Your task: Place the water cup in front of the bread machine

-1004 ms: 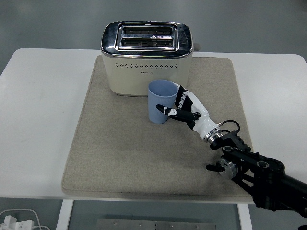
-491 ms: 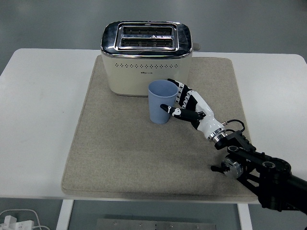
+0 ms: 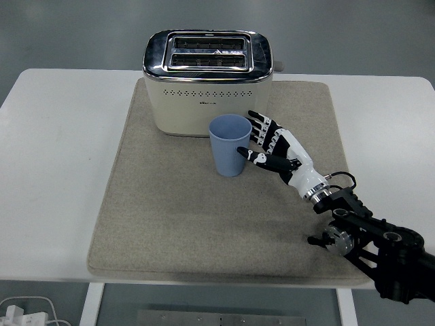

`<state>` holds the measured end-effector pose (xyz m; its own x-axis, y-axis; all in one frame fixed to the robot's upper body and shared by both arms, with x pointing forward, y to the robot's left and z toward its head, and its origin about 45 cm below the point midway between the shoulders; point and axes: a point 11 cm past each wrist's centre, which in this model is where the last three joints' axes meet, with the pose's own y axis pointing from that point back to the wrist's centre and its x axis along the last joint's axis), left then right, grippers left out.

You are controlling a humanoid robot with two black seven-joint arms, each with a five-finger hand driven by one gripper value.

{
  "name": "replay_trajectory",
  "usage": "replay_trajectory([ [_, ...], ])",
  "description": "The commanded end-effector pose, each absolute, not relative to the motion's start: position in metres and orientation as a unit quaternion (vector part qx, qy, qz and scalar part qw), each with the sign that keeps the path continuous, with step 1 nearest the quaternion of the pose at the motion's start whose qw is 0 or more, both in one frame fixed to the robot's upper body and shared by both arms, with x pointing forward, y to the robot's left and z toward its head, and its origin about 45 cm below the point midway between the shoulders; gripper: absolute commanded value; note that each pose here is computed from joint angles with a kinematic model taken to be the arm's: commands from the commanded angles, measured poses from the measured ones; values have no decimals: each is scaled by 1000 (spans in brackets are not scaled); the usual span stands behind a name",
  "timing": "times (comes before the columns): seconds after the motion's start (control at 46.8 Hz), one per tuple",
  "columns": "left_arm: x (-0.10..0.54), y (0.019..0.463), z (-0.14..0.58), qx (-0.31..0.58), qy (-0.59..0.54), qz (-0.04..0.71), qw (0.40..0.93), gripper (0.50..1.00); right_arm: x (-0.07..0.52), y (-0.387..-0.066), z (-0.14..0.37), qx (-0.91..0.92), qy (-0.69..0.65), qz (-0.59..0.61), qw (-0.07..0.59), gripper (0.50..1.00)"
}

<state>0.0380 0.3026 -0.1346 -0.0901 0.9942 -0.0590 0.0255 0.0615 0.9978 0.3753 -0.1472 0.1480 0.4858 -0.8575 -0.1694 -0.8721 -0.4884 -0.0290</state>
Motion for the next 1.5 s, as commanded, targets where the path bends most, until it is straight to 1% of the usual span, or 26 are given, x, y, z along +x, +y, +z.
replay_trajectory([
  [0.0, 38, 303, -135, 469, 544, 499, 485, 1000, 374, -149, 147, -860, 503, 66, 54, 930],
  [0.513, 38, 304, -135, 470, 543, 501, 484, 1000, 375, -157, 148, -857, 508, 64, 53, 928],
  [1.261, 38, 305, -135, 470, 543, 501, 483, 1000, 387, -209, 156, -843, 536, 32, 31, 928],
  [1.474, 38, 304, -135, 470, 543, 501, 483, 1000, 394, -224, 161, -828, 556, 56, 47, 928],
])
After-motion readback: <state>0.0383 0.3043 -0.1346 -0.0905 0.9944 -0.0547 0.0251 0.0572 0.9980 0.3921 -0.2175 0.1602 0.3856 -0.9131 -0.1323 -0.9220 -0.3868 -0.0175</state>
